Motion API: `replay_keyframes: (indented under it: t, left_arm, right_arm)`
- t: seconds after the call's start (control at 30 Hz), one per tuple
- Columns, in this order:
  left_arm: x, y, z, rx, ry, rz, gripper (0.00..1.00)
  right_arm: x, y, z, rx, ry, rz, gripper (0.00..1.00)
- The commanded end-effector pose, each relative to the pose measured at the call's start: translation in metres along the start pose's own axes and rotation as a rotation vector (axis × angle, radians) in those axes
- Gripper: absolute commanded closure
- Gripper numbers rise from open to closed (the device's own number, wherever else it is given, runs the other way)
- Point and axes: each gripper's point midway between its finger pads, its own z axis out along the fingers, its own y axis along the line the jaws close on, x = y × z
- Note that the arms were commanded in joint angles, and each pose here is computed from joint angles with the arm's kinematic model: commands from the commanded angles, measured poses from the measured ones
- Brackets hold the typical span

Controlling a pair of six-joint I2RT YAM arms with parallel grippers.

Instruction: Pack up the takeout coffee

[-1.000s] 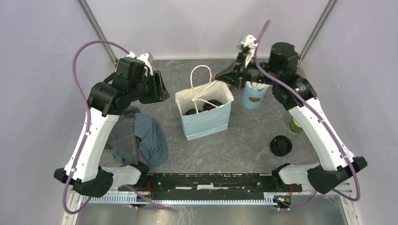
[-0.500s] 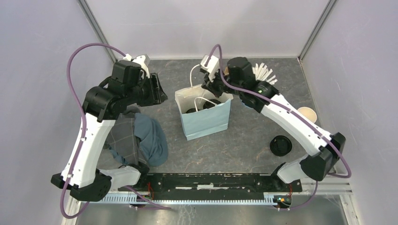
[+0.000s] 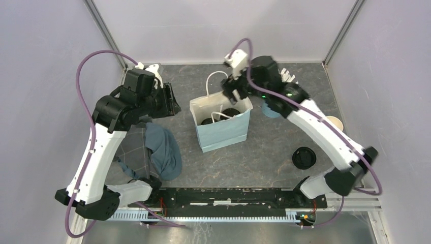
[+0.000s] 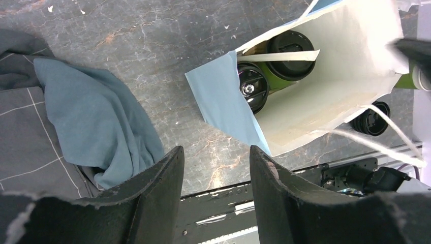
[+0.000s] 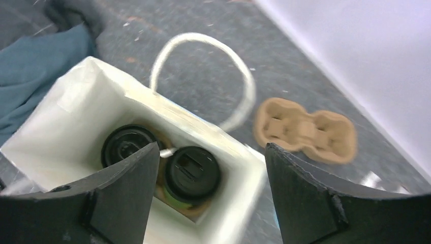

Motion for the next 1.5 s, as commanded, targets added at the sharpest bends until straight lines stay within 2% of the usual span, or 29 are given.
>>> replay_keyframes:
  t: [0.0, 0.1, 0.23, 0.47, 0.53, 0.67, 0.8, 0.93, 1.1, 1.2, 1.33, 1.47]
  left_arm:
    - [-0.005, -0.004, 0.0, 0.02, -0.031, -0.022, 0.43]
    - [-0.006, -0.005, 0.001, 0.027, -0.028, -0.009, 0.43]
    - [-0.005, -0.007, 0.001, 0.036, -0.012, 0.01, 0.43]
    - [-0.003, -0.007, 0.001, 0.036, 0.001, 0.024, 0.42]
    - [-0.002, -0.006, 0.002, 0.034, 0.005, 0.025, 0.43]
    - [-0.004, -0.006, 0.002, 0.032, -0.003, 0.023, 0.42]
    - [-0.003, -0.007, 0.004, 0.032, 0.001, 0.019, 0.42]
    - [-0.003, -0.007, 0.007, 0.031, 0.007, 0.021, 0.42]
    - [-0.002, -0.008, 0.01, 0.034, 0.016, 0.022, 0.42]
    - [-0.002, -0.008, 0.011, 0.033, 0.018, 0.022, 0.42]
    - [-0.002, -0.008, 0.012, 0.031, 0.021, 0.022, 0.42]
    - [-0.002, -0.008, 0.012, 0.032, 0.02, 0.021, 0.42]
  right_arm:
    - [-0.003, -0.071, -0.082, 0.224, -0.026, 0.1, 0.18]
    - [0.06, -0.109, -0.097, 0.303, 0.102, 0.157, 0.2]
    - [0.098, -0.133, -0.088, 0.329, 0.163, 0.229, 0.25]
    - [0.128, -0.157, -0.063, 0.372, 0.245, 0.277, 0.42]
    - [0.132, -0.163, -0.059, 0.391, 0.263, 0.277, 0.5]
    - [0.143, -0.187, -0.076, 0.573, 0.31, 0.339, 0.51]
    - [0.146, -0.202, -0.094, 0.675, 0.254, 0.435, 0.61]
    - [0.148, -0.211, -0.102, 0.674, 0.23, 0.468, 0.6]
    - [0.162, -0.205, -0.093, 0.612, 0.275, 0.47, 0.55]
    - [0.167, -0.205, -0.088, 0.595, 0.285, 0.456, 0.58]
    - [0.135, -0.199, -0.085, 0.519, 0.201, 0.39, 0.57]
    - [0.12, -0.184, -0.087, 0.473, 0.17, 0.343, 0.56]
